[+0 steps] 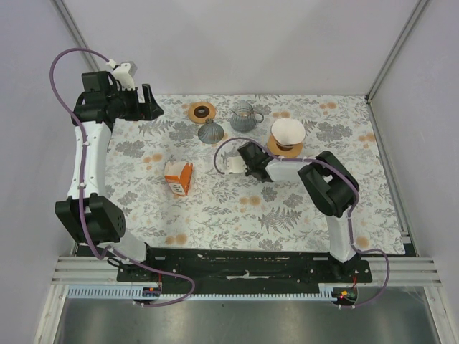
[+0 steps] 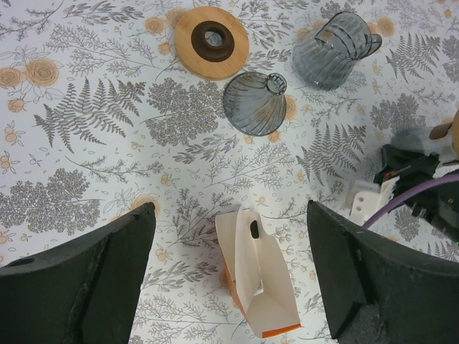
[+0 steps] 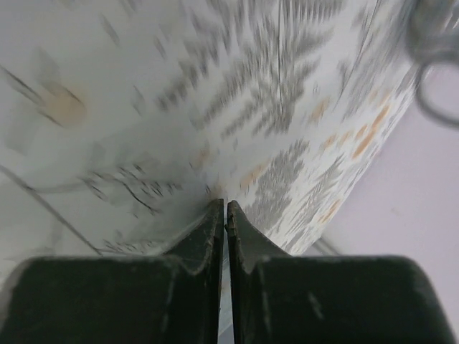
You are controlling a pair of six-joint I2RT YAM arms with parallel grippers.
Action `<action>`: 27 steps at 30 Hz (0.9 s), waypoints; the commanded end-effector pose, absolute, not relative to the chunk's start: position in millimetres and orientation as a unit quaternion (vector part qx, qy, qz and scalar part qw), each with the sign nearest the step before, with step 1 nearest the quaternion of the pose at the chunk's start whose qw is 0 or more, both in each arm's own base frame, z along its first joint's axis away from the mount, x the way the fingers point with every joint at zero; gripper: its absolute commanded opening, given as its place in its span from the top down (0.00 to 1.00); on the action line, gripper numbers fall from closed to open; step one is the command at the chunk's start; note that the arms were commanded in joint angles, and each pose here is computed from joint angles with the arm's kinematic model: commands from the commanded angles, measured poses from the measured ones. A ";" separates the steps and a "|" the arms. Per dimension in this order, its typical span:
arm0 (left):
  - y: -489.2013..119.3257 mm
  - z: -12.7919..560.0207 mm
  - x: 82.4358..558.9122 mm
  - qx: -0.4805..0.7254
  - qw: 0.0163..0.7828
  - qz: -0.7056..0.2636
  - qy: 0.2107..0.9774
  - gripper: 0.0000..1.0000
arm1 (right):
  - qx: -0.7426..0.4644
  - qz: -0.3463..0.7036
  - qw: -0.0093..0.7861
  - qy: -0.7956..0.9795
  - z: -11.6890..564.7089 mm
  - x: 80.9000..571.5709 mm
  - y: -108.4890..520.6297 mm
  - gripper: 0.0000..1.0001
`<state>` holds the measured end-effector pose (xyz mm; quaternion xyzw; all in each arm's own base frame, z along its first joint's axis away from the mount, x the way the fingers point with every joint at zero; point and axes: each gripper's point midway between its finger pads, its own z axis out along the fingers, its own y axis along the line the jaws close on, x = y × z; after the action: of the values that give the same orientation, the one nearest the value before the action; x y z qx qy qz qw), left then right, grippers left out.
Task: Place the coffee filter in the dripper
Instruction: Move the coffee server to the center of the board.
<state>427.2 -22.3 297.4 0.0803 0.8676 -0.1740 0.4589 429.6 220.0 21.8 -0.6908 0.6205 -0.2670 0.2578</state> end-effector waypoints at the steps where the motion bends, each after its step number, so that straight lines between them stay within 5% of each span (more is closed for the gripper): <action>1: -19.4 311.8 429.2 0.089 0.486 -0.163 0.854 0.09 | -0.621 -0.296 0.259 0.679 33.7 440.0 154.9 0.89; 9: -20.2 297.3 433.3 0.086 0.472 -0.163 0.862 0.09 | -0.535 -0.313 0.253 0.743 28.4 447.1 71.5 0.90; 16: -43.0 278.0 434.8 0.121 0.451 -0.146 0.872 0.12 | -0.506 -0.284 0.298 0.758 47.6 459.0 83.2 0.87; 27: -79.3 235.5 513.0 0.171 0.416 -0.051 0.892 0.18 | -0.431 -0.130 0.465 0.763 155.1 471.8 162.0 0.34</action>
<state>470.9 -75.3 249.9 0.1533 0.8900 -0.1076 0.4158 460.5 121.9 83.4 -0.4926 0.7611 -0.2205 0.3598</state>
